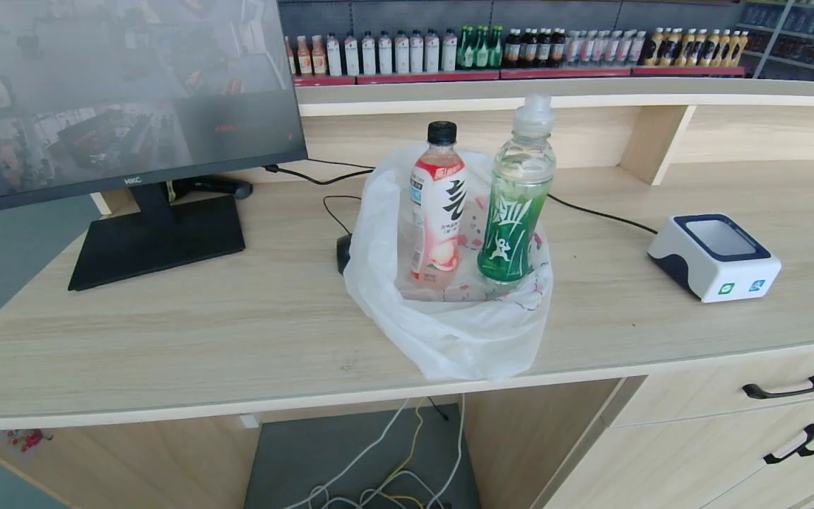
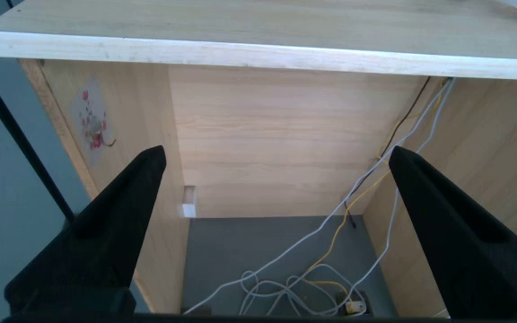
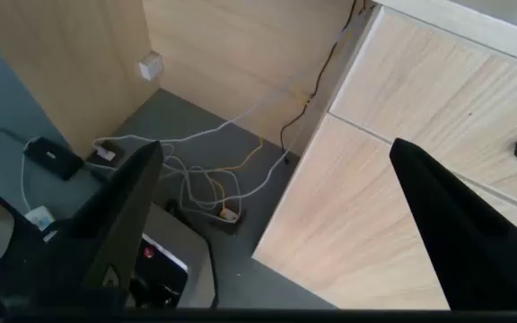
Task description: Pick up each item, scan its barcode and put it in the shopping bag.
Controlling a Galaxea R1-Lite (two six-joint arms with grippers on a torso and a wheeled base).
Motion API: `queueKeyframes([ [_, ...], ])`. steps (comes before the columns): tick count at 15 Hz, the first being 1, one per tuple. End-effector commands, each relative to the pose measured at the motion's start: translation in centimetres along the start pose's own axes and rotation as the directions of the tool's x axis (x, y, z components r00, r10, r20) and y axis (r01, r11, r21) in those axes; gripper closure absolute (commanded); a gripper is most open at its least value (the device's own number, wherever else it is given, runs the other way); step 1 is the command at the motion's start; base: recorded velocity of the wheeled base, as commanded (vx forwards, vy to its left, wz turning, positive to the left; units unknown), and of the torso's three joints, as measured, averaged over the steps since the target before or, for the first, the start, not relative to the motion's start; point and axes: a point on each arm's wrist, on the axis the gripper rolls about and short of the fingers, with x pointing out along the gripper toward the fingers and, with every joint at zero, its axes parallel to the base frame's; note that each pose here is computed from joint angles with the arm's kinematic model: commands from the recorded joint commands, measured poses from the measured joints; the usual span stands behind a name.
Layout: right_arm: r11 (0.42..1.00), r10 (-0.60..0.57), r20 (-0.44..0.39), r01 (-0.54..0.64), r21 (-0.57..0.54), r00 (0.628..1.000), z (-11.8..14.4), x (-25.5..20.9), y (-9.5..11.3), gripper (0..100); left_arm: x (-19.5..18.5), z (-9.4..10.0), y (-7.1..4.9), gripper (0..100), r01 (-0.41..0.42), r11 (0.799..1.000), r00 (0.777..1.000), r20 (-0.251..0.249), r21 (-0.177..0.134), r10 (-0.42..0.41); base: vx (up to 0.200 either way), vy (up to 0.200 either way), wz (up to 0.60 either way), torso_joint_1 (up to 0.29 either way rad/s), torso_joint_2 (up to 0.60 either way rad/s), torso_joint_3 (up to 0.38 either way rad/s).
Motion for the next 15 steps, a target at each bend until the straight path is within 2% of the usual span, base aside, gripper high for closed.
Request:
queueKeyframes([
  [1, 1.000, 0.017, 0.100, -0.015, -0.021, 0.995, -0.9, -1.5, 0.1, 0, 0.0, 0.0, 0.0, 0, 0.000, 1.000, 1.000, 0.000, 0.001, 0.000, 0.000, 0.000, 0.00, 0.000, 0.00, 0.000],
  [4, 1.000, -0.017, 0.064, 0.017, 0.000, 0.998, -0.7, -1.3, 0.2, 0, 0.0, 0.0, 0.0, 0, 0.000, 1.000, 1.000, 0.000, 0.001, 0.000, 0.000, 0.000, 0.00, 0.000, 0.00, 0.000],
  [6, 0.985, -0.172, 0.000, 0.172, 0.029, 0.985, -0.7, -1.2, 0.3, 0, 0.0, 0.0, 0.0, 0, 0.000, 1.000, 1.000, 0.000, 0.001, 0.000, 0.000, 0.000, 0.00, 0.000, 0.00, 0.000],
  [7, 0.941, -0.331, -0.054, 0.334, 0.052, 0.942, -0.6, -1.1, 0.4, 0, 0.0, 0.0, 0.0, 0, -0.001, 1.000, 1.000, 0.000, 0.001, 0.001, 0.000, 0.000, 0.00, 0.000, 0.00, 0.000],
  [9, 0.890, -0.444, -0.079, 0.449, 0.074, 0.893, -0.5, -1.1, 0.7, 0, 0.0, 0.0, 0.0, 0, -0.001, 1.000, 1.000, 0.000, -0.001, 0.001, 0.000, 0.000, 0.00, 0.000, 0.00, 0.000],
  [12, 0.847, -0.505, -0.029, 0.502, 0.174, 0.863, -0.6, -1.5, 1.1, 0, 0.0, 0.0, 0.0, 0, -0.001, 1.000, 1.000, 0.000, -0.001, 0.001, 0.000, 0.000, 0.00, 0.000, 0.00, 0.000],
  [14, 0.875, -0.479, 0.082, 0.468, 0.128, 0.874, -0.9, -2.2, 1.5, 0, 0.0, 0.0, 0.0, 0, 0.000, 1.000, 1.000, 0.000, -0.001, 0.000, 0.000, 0.000, 0.00, 0.000, 0.00, 0.000],
  [15, 0.877, -0.477, 0.103, 0.466, 0.113, 0.873, -0.9, -2.3, 1.7, 0, 0.0, 0.0, 0.0, 0, -0.001, 1.000, 1.000, 0.000, -0.001, 0.001, 0.000, 0.000, 0.00, 0.000, 0.00, 0.000],
])
